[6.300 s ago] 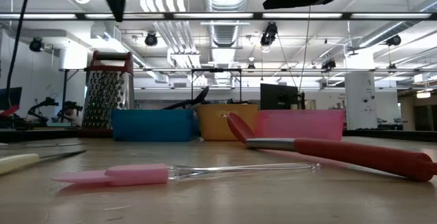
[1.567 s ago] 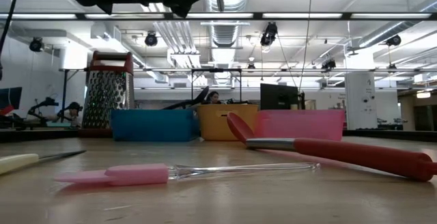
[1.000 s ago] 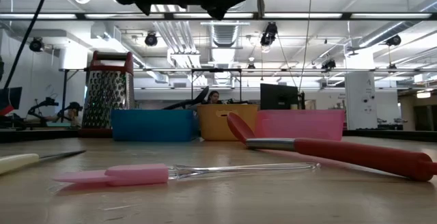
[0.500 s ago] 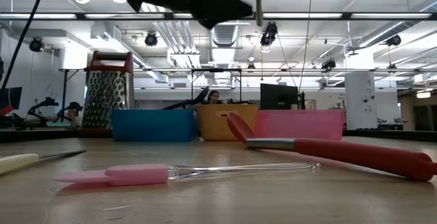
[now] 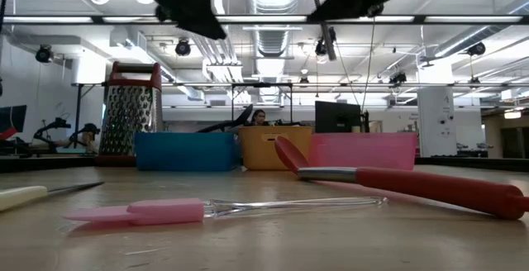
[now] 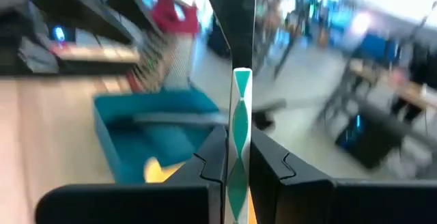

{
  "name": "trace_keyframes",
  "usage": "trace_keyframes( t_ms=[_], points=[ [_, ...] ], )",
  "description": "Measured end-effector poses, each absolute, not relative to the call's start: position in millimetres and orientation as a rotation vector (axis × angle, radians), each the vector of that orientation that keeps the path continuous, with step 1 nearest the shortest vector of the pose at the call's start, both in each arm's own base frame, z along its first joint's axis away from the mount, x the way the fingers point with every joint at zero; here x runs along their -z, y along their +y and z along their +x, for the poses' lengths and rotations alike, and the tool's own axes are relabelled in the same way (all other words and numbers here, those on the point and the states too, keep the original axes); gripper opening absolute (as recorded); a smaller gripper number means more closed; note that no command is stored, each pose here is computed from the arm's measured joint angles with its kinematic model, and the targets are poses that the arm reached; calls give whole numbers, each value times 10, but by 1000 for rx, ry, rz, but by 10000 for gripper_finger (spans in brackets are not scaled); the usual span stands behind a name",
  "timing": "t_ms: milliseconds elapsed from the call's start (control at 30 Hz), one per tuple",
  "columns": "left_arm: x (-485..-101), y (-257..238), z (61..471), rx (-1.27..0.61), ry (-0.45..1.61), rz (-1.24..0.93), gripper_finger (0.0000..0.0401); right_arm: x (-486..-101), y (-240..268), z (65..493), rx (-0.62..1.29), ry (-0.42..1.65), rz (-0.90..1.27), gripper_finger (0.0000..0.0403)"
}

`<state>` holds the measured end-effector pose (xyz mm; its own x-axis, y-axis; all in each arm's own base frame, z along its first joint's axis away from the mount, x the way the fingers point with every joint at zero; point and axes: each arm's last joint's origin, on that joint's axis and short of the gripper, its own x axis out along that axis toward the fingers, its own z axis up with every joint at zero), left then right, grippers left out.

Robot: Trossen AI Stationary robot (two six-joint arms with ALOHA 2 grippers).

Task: Pick & Place Kitchen Items
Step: Put the blue knife into the red bin

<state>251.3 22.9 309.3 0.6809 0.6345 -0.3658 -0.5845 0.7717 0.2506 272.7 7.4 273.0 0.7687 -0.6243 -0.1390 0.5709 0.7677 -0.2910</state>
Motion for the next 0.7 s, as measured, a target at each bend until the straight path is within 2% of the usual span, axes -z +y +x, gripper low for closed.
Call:
trace_keyframes(
  t_ms=[333, 500, 700],
  points=[
    [-2764, 183, 2185, -718, 415, 92, 165, -2878, -823, 2587, 781, 587, 85, 24],
    [-2723, 183, 2130, -712, 351, 101, 165, -2837, -1090, 2591, 766, 658, 206, 24],
    [-2658, 183, 2089, -716, 358, 90, 165, -2614, -1259, 2688, 785, 809, 237, 24]
  ],
)
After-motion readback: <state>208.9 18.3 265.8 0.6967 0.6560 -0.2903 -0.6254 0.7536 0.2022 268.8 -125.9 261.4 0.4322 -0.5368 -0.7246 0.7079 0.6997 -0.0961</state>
